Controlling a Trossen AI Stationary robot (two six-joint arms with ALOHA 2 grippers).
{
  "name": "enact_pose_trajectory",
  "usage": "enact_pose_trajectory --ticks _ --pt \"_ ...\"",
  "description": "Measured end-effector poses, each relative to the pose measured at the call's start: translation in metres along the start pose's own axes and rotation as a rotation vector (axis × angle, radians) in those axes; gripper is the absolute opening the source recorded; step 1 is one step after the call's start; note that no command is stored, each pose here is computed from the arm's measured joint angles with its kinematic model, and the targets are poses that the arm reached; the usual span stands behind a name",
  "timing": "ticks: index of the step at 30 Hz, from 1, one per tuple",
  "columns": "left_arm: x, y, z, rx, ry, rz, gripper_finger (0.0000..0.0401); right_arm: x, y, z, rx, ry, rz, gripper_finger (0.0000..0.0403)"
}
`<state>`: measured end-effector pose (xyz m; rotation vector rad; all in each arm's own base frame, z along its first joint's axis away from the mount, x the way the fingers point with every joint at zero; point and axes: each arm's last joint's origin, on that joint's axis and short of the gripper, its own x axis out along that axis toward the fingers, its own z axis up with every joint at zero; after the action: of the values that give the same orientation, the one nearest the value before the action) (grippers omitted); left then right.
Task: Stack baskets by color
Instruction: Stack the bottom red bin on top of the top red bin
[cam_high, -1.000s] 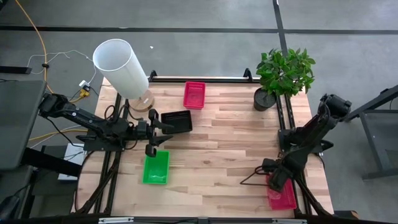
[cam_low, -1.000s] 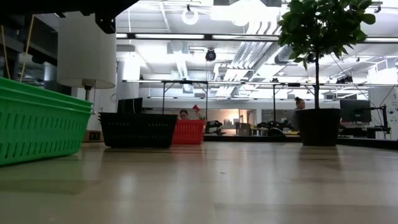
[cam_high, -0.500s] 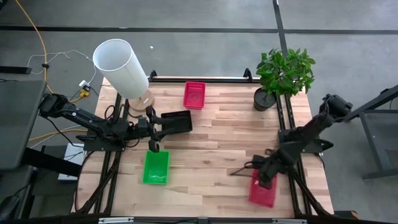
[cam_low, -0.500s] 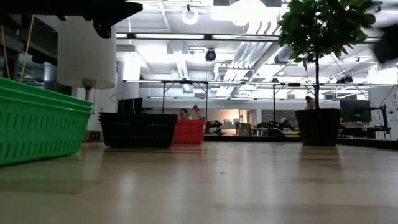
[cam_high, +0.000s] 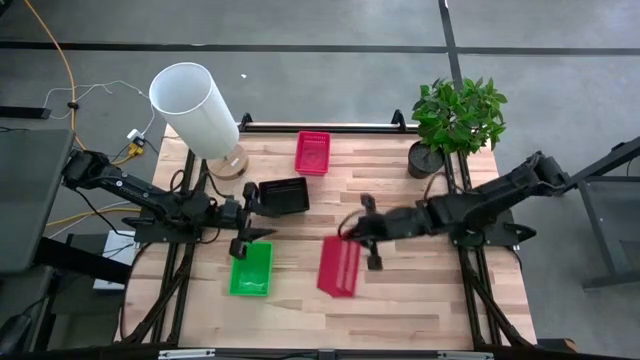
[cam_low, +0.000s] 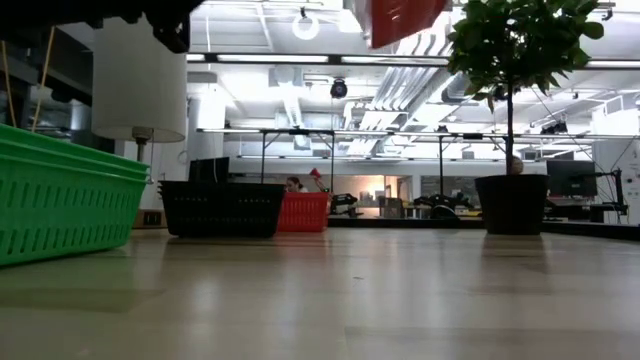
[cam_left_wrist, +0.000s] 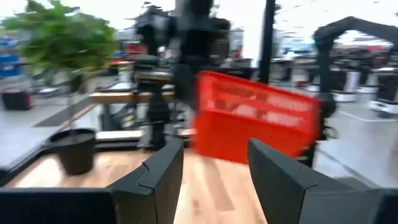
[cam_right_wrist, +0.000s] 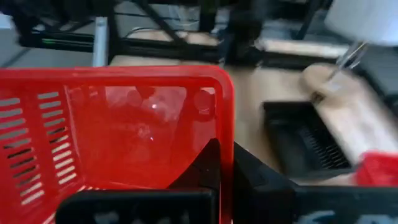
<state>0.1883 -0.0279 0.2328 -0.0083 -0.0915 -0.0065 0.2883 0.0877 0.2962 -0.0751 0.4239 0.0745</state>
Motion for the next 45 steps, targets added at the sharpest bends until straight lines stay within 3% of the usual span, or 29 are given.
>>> enact_pose_trajectory --ticks 2,6,13,20,24,30,38,45 --pt "0.000 -0.001 0.001 0.004 -0.010 -0.018 0.0166 0.002 -0.011 0.003 -0.036 -0.006 -0.011 0.0000" --pt "0.000 0.002 0.001 0.004 -0.014 0.047 0.0166 0.008 -0.025 -0.010 -0.072 0.009 -0.001 0.0000" --pt "0.000 0.003 0.001 0.028 -0.010 0.084 0.0166 0.019 -0.033 -0.068 -0.015 -0.009 0.050 0.0000" --pt "0.000 0.003 0.001 0.053 -0.007 0.084 0.0166 0.019 -0.047 -0.081 0.043 -0.118 0.030 0.0000" --pt "0.000 0.002 0.001 0.047 -0.008 0.079 0.0166 0.019 -0.049 -0.069 0.044 -0.151 -0.003 0.0000" --pt "0.000 -0.003 0.009 0.016 -0.089 -0.093 0.0166 0.029 -0.075 -0.015 -0.058 -0.095 -0.291 0.0000" --pt "-0.001 -0.003 0.009 0.029 -0.096 -0.121 0.0166 0.058 -0.167 0.041 -0.207 0.202 -0.582 0.0000" --pt "0.000 -0.002 0.008 0.030 -0.086 -0.074 0.0166 0.077 -0.244 0.045 -0.276 0.479 -0.627 0.0000"
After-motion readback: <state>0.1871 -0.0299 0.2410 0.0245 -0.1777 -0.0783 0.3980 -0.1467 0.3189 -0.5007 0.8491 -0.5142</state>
